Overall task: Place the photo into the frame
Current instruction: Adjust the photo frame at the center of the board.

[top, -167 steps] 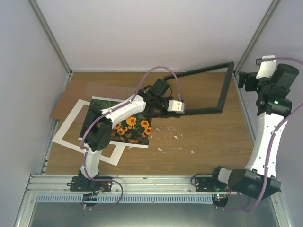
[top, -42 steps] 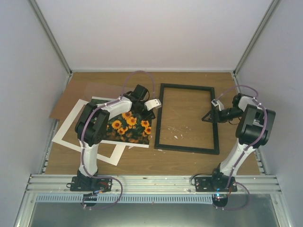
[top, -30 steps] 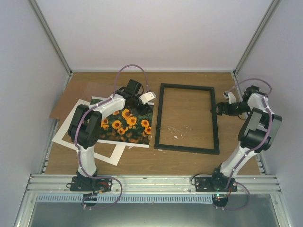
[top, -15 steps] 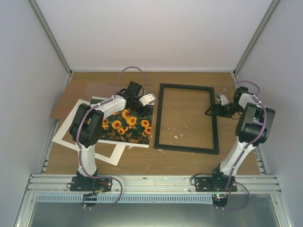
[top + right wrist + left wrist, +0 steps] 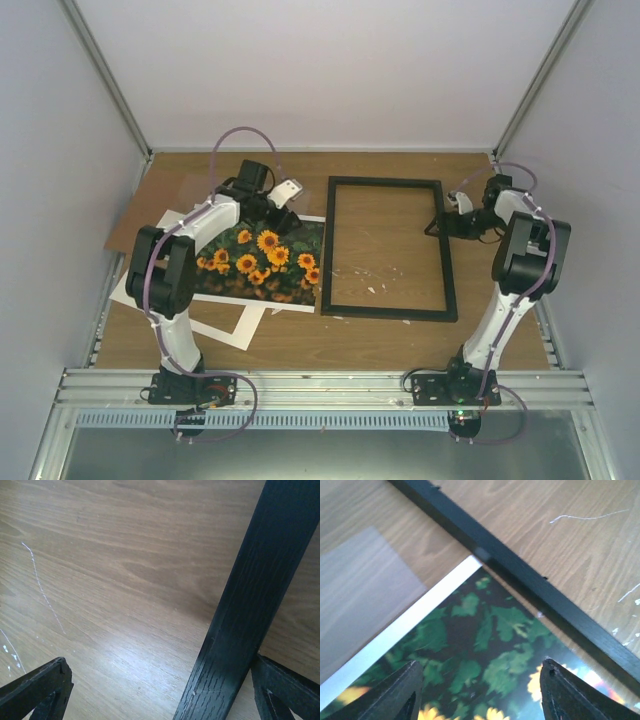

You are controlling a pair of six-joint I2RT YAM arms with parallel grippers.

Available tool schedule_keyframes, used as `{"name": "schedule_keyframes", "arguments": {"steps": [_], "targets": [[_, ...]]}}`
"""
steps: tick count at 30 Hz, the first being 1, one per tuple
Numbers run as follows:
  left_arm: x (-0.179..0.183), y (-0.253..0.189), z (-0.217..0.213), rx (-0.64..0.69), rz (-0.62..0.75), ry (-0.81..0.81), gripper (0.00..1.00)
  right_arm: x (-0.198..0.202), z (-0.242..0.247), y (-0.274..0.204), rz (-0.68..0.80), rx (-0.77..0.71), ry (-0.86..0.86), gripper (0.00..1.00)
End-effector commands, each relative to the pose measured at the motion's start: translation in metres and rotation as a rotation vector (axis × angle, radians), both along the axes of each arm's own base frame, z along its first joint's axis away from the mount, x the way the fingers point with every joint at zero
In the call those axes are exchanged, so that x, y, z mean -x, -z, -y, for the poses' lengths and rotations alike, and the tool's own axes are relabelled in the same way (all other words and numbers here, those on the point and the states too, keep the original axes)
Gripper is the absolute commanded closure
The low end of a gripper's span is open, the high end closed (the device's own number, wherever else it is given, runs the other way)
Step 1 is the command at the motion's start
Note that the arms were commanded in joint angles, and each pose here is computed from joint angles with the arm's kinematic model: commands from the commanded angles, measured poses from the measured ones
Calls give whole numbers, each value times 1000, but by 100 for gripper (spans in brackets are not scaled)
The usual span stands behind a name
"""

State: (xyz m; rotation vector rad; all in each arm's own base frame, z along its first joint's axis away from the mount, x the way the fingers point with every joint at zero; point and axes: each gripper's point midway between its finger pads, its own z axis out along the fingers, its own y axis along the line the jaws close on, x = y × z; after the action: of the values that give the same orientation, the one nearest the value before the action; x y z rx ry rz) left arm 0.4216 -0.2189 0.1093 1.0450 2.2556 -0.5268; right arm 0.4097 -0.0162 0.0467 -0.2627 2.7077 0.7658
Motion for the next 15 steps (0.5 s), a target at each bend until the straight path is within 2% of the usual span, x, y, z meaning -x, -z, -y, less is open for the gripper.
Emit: {"name": "schedule_keyframes", "arguments": {"steps": [1, 4, 8, 11, 15], "targets": [[-15, -32, -36, 24, 42, -87, 31, -21, -4, -49, 149, -12, -7, 2], [-28, -41, -76, 2, 65, -159, 24, -32, -2, -97, 294, 8, -6, 1], [-50, -41, -137, -11, 32, -285, 20, -40, -23, -146, 422, -57, -33, 1], [-61, -35, -175, -4, -6, -361, 18, -44, -58, -160, 474, -98, -102, 2], [-66, -6, -203, -81, -38, -398, 18, -49, -107, -157, 505, -116, -205, 4]]}}
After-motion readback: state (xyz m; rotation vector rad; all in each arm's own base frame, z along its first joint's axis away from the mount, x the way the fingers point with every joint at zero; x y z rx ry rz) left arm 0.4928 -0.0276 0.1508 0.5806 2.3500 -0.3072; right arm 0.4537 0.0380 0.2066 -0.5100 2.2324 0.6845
